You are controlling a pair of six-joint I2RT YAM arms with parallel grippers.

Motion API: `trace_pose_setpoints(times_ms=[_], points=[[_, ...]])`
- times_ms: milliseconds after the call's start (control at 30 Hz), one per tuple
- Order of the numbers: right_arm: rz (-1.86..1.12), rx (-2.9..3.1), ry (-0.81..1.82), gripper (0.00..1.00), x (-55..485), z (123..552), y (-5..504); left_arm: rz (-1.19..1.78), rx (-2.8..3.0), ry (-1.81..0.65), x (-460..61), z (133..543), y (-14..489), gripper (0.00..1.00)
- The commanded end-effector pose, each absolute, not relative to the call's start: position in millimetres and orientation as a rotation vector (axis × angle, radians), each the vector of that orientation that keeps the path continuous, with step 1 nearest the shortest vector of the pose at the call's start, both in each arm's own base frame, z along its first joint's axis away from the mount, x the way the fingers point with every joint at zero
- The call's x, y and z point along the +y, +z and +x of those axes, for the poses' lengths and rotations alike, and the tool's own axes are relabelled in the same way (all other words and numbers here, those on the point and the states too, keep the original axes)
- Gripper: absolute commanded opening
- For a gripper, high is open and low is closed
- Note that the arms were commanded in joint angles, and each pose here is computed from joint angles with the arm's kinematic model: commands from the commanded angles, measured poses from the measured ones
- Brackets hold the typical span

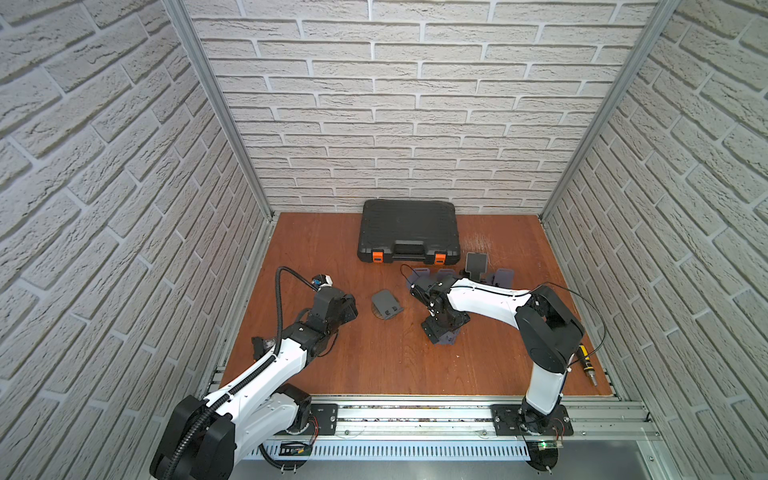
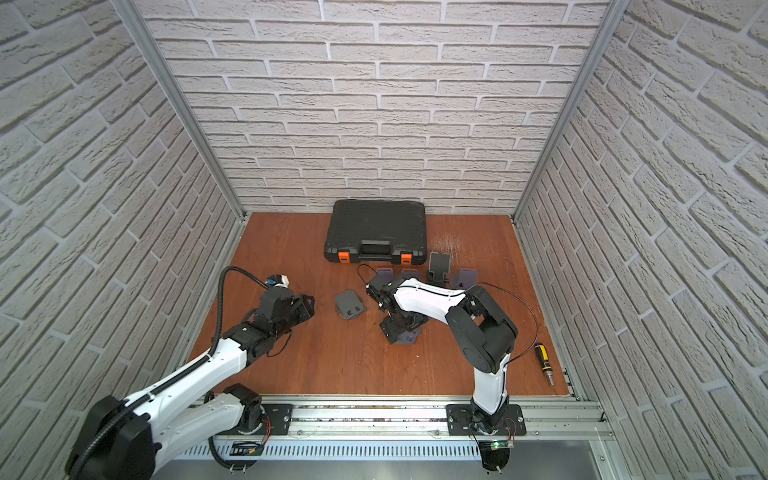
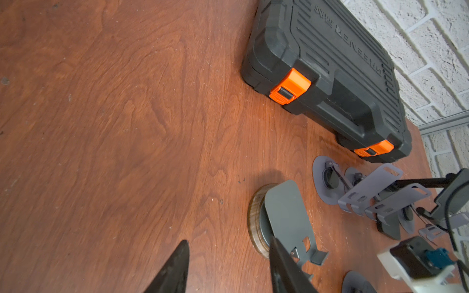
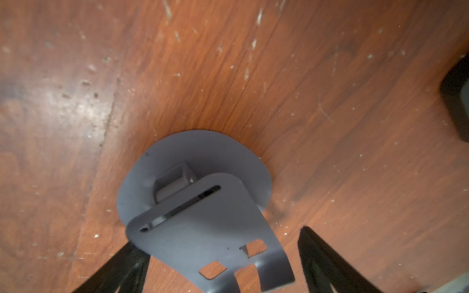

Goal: Open the phone stand
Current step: Pick up the phone stand at the center of the board.

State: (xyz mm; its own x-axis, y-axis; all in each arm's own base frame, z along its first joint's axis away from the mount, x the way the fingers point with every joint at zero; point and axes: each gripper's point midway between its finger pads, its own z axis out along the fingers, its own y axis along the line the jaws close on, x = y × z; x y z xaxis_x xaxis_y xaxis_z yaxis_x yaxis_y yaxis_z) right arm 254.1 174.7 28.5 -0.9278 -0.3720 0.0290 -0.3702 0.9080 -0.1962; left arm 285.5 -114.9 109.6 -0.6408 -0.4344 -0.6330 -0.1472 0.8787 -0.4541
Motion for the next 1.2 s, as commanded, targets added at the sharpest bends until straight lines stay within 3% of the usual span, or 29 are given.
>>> trace_pose_setpoints(times_ms=[0, 433, 1167], points=[[-0.535, 3.072, -0.233, 0.84, 179.4, 262.8, 29.8, -0.422, 2.186, -0.498, -119.8, 297.4, 128.2, 0.52], [-0.439, 3.146, -0.143, 0.61, 178.9, 256.1, 21.1, -0.415, 2.189, -0.501, -121.5, 296.9, 126.8, 0.52], [-0.33, 3.195, -0.128, 0.7, 171.5, 243.4, 24.3, -0.376, 2.208, -0.532, -135.4, 302.5, 125.0, 0.52]])
